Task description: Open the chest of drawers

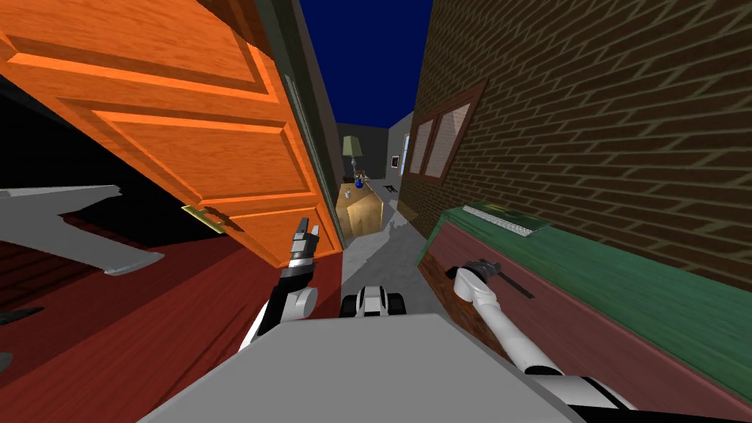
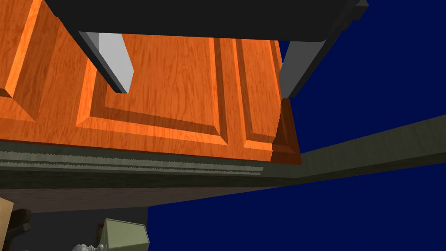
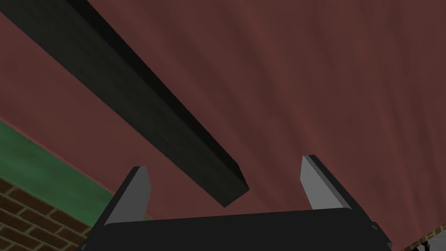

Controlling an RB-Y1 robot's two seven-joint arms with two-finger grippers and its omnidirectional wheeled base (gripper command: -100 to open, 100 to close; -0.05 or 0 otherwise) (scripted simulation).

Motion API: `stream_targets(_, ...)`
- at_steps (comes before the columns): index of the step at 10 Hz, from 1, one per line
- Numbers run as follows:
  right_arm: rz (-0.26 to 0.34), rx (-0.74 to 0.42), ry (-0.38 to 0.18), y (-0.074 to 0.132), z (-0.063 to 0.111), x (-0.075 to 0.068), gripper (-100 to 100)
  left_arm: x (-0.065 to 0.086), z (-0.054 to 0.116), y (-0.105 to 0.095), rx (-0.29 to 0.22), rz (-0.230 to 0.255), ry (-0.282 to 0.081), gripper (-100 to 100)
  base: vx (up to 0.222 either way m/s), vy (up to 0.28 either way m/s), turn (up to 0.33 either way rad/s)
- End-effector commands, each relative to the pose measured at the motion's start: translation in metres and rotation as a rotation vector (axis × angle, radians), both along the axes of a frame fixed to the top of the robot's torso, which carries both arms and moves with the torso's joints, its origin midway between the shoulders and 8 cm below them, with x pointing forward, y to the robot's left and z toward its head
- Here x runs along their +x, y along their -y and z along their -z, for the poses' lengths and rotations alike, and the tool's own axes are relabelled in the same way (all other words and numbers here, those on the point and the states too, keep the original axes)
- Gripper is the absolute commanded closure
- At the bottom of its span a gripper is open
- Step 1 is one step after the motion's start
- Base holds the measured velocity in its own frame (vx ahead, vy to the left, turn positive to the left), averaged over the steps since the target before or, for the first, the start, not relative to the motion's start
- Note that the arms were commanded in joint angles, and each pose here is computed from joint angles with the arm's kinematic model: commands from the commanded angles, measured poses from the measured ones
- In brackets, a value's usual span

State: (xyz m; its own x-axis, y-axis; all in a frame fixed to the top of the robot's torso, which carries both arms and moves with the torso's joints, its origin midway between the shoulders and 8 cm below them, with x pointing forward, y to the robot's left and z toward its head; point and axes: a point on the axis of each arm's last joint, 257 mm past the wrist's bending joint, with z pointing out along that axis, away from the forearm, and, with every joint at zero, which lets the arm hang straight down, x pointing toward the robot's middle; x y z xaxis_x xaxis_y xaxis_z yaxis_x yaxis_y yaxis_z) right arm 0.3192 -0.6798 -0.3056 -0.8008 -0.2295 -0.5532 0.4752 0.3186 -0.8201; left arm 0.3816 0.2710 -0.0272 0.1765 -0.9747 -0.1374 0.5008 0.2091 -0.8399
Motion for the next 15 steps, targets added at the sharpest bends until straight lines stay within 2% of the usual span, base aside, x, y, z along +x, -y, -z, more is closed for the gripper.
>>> stream_targets(1, 0.073, 0.023, -0.006, 0.014, 0.011, -0.019, -100, 0.000, 0.000, 0.000, 0.000, 0.000, 0.000, 0, -0.142, -0.086, 0.401)
stream_targets(2, 0.101, 0.047, -0.022, 0.019, 0.022, -0.030, -100, 0.000, 0.000, 0.000, 0.000, 0.000, 0.000, 0, -0.160, -0.099, 0.510)
stream_targets(3, 0.112, 0.060, -0.025, 0.020, 0.027, -0.034, -100, 0.000, 0.000, 0.000, 0.000, 0.000, 0.000, 0, -0.093, -0.051, 0.220)
stream_targets(4, 0.155, 0.049, -0.014, 0.031, 0.022, -0.042, -100, 0.000, 0.000, 0.000, 0.000, 0.000, 0.000, 0, -0.181, -0.068, 0.331)
stream_targets(6, 0.206, 0.086, -0.041, 0.037, 0.040, -0.063, -100, 0.000, 0.000, 0.000, 0.000, 0.000, 0.000, 0, -0.138, -0.054, 0.366)
stream_targets(7, 0.256, 0.059, -0.037, 0.051, 0.031, -0.075, -100, 0.000, 0.000, 0.000, 0.000, 0.000, 0.000, 0, -0.166, -0.078, 0.591)
stream_targets(8, 0.278, 0.086, -0.037, 0.051, 0.039, -0.082, -100, 0.000, 0.000, 0.000, 0.000, 0.000, 0.000, 0, -0.195, -0.061, 0.357)
stream_targets(9, 0.309, 0.100, -0.053, 0.055, 0.047, -0.095, -100, 0.000, 0.000, 0.000, 0.000, 0.000, 0.000, 0, -0.090, -0.024, 0.199)
stream_targets(10, 0.350, 0.073, -0.033, 0.066, 0.034, -0.101, -100, 0.000, 0.000, 0.000, 0.000, 0.000, 0.000, 0, -0.169, -0.043, 0.404)
stream_targets(12, 0.402, 0.111, -0.046, 0.068, 0.048, -0.121, -100, 0.000, 0.000, 0.000, 0.000, 0.000, 0.000, 0, -0.144, -0.042, 0.321)
stream_targets(13, 0.461, 0.065, -0.042, 0.083, 0.033, -0.138, -100, 0.000, 0.000, 0.000, 0.000, 0.000, 0.000, 0, -0.159, -0.008, 0.395)
stream_targets(14, 0.505, 0.078, -0.061, 0.087, 0.040, -0.157, -100, 0.000, 0.000, 0.000, 0.000, 0.000, 0.000, 0, -0.185, -0.014, 0.504)
stream_targets(15, 0.524, 0.102, -0.057, 0.085, 0.046, -0.162, -100, 0.000, 0.000, 0.000, 0.000, 0.000, 0.000, 0, -0.105, -0.017, 0.209)
